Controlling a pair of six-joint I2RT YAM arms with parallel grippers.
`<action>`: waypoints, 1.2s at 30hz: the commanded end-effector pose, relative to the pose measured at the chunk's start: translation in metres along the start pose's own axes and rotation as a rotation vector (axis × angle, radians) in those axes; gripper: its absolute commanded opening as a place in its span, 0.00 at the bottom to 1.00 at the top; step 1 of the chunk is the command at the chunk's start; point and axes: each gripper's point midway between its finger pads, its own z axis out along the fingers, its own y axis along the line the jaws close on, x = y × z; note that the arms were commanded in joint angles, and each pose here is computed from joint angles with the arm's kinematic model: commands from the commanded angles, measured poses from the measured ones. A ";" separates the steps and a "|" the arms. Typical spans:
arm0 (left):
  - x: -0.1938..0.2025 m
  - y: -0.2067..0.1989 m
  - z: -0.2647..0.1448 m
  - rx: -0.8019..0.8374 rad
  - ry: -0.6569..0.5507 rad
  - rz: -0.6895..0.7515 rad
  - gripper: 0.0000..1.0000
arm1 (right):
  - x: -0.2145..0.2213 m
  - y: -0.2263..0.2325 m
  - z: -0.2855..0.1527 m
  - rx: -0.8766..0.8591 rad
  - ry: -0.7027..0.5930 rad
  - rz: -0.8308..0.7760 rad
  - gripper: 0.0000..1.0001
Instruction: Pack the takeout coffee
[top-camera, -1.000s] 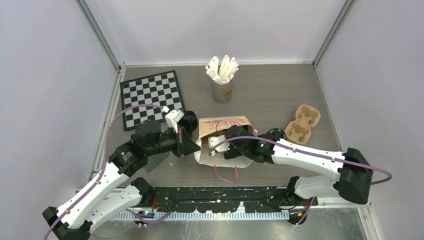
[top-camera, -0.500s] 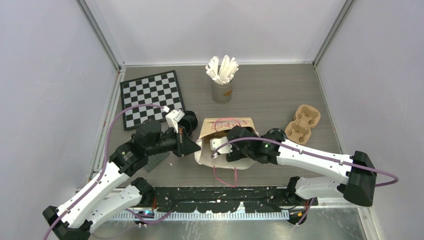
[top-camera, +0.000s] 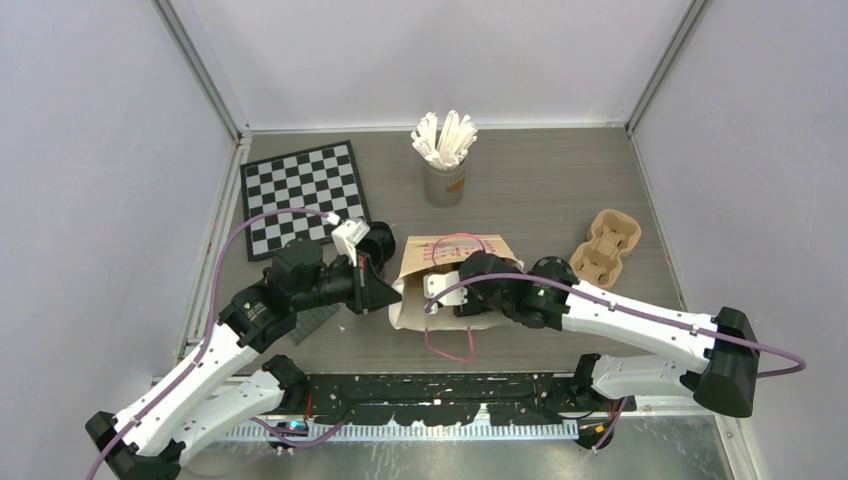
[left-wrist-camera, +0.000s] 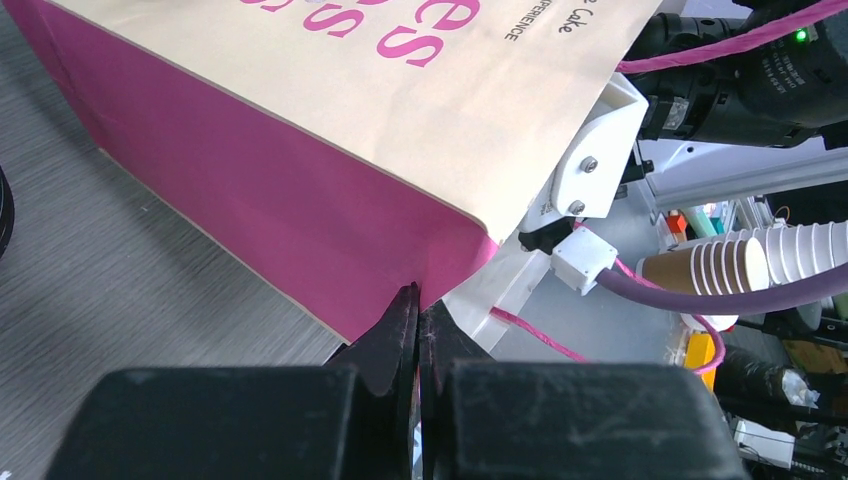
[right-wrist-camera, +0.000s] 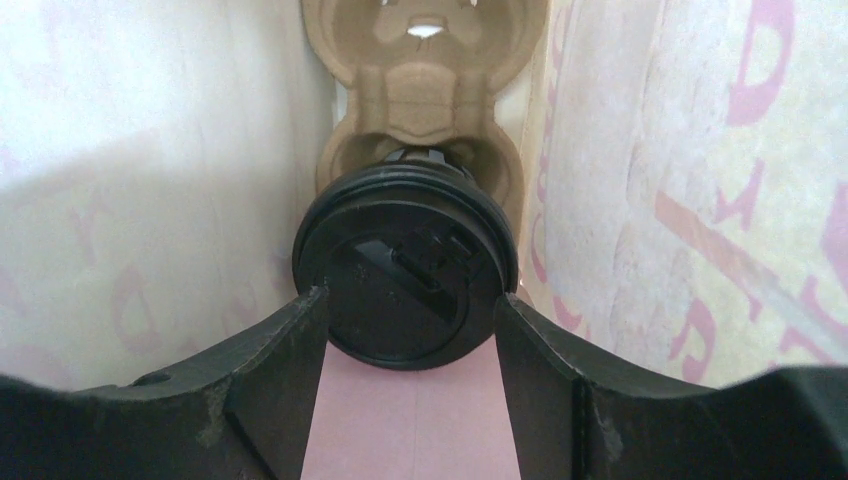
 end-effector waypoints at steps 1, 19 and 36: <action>-0.005 -0.007 -0.001 0.032 -0.012 0.022 0.00 | -0.003 -0.008 -0.004 0.049 -0.024 0.037 0.65; -0.002 -0.011 -0.002 0.053 -0.007 0.006 0.00 | -0.002 -0.003 0.027 0.093 -0.035 0.109 0.37; 0.000 -0.007 -0.006 0.035 -0.018 -0.012 0.00 | -0.004 -0.015 0.044 0.093 -0.048 0.153 0.35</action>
